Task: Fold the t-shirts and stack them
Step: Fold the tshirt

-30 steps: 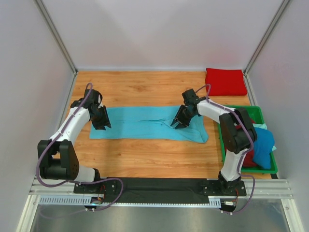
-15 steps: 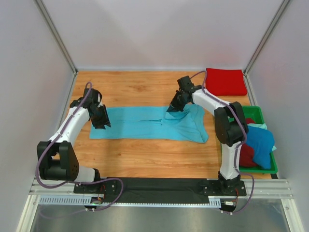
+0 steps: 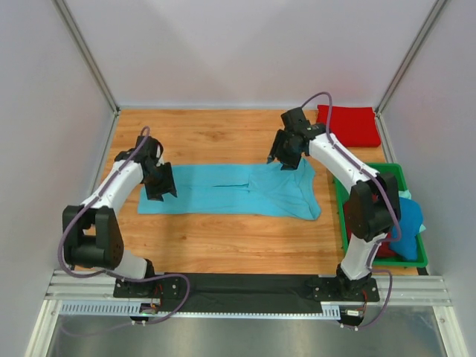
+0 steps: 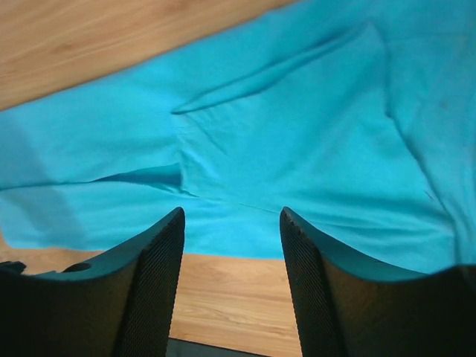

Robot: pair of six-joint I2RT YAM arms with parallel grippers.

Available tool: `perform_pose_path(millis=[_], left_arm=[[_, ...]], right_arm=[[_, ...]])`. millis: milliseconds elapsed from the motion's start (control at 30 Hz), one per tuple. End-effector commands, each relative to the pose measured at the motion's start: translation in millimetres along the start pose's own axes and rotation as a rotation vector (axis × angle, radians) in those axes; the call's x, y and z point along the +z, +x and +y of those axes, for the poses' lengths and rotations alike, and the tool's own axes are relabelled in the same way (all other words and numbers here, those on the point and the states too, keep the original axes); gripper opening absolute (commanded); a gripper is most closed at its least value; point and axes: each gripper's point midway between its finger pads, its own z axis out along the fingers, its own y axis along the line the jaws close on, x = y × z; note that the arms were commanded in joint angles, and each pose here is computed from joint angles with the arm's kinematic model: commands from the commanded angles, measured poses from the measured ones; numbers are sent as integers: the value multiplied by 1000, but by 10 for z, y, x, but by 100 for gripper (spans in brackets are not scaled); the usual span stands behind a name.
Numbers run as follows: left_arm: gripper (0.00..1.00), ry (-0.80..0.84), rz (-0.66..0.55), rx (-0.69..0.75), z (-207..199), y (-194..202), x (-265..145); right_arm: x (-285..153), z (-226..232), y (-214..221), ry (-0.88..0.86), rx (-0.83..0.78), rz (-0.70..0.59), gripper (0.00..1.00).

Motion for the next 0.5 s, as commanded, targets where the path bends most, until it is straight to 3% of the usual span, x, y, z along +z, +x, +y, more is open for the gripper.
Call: perform_pose_path(millis=[0, 67, 100, 467], left_arm=[[59, 13, 55, 76, -134, -95, 153], [59, 19, 79, 92, -183, -115, 211], [59, 20, 99, 103, -218, -128, 263], [57, 5, 307, 44, -174, 303, 711]], right_arm=[[67, -610, 210, 273, 45, 32, 56], [143, -644, 249, 307, 111, 40, 68], [240, -665, 292, 320, 133, 61, 69], [729, -766, 270, 420, 201, 42, 69]])
